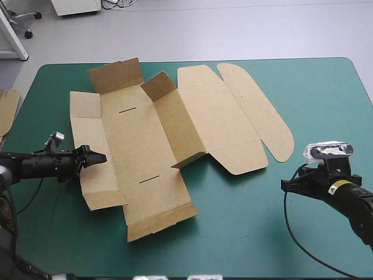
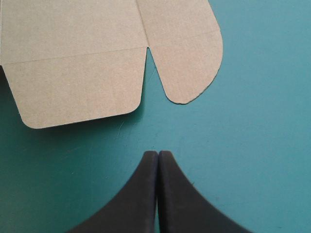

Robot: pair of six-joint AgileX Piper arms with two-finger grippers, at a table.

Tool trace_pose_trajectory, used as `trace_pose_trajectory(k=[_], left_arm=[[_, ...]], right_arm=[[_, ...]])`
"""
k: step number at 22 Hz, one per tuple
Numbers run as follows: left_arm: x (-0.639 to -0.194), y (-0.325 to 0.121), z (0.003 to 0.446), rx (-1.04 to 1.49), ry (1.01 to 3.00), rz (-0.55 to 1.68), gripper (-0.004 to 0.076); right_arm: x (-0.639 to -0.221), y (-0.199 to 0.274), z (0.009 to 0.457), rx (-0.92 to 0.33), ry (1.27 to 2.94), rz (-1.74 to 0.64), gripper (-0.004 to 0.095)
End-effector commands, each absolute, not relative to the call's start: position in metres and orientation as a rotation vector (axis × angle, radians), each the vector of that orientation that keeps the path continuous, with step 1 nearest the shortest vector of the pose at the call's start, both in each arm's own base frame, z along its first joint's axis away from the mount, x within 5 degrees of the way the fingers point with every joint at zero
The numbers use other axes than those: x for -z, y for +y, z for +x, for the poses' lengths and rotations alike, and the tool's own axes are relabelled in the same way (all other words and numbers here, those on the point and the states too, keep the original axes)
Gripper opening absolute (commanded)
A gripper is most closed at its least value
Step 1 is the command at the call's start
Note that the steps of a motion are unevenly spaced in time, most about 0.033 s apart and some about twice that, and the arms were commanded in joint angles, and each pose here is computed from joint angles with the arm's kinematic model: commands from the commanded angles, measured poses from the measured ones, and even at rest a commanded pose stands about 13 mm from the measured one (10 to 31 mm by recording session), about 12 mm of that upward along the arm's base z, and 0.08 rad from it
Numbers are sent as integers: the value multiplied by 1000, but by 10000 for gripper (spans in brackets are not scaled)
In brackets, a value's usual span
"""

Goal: Fold the box

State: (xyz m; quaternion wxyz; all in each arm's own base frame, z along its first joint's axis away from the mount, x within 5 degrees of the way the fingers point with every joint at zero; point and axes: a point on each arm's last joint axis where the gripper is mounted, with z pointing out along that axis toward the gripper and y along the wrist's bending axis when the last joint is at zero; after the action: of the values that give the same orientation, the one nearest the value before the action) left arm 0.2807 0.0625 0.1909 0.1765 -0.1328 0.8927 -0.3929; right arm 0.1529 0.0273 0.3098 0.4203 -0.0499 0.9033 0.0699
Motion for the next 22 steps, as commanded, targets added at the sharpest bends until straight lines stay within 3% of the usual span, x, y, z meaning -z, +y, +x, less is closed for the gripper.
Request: trace_pose_trajectory(k=[1,8,11,13,14,16,22], left_arm=[[-208,46,286,1144,2489,-262,402],[-208,45,287,1136,2488,-262,377],[-209,45,286,1144,2481,-243,262],[-209,45,287,1143,2469,-233,154],[-210,45,288,1147,2460,-242,64],[-210,45,288,1147,2455,-247,-15],[-212,45,289,1144,2456,-229,-14]], right_arm=[[-325,27,156,-175,2172,-122,-28],[-325,27,156,-175,2175,-122,-28],[-325,27,156,-175,2176,-122,-28],[-325,27,156,-175,2176,-122,-28],[-325,27,156,-175,2176,-122,-28],[-325,27,156,-175,2176,-122,-28],[-325,28,156,-177,2176,-121,-28]])
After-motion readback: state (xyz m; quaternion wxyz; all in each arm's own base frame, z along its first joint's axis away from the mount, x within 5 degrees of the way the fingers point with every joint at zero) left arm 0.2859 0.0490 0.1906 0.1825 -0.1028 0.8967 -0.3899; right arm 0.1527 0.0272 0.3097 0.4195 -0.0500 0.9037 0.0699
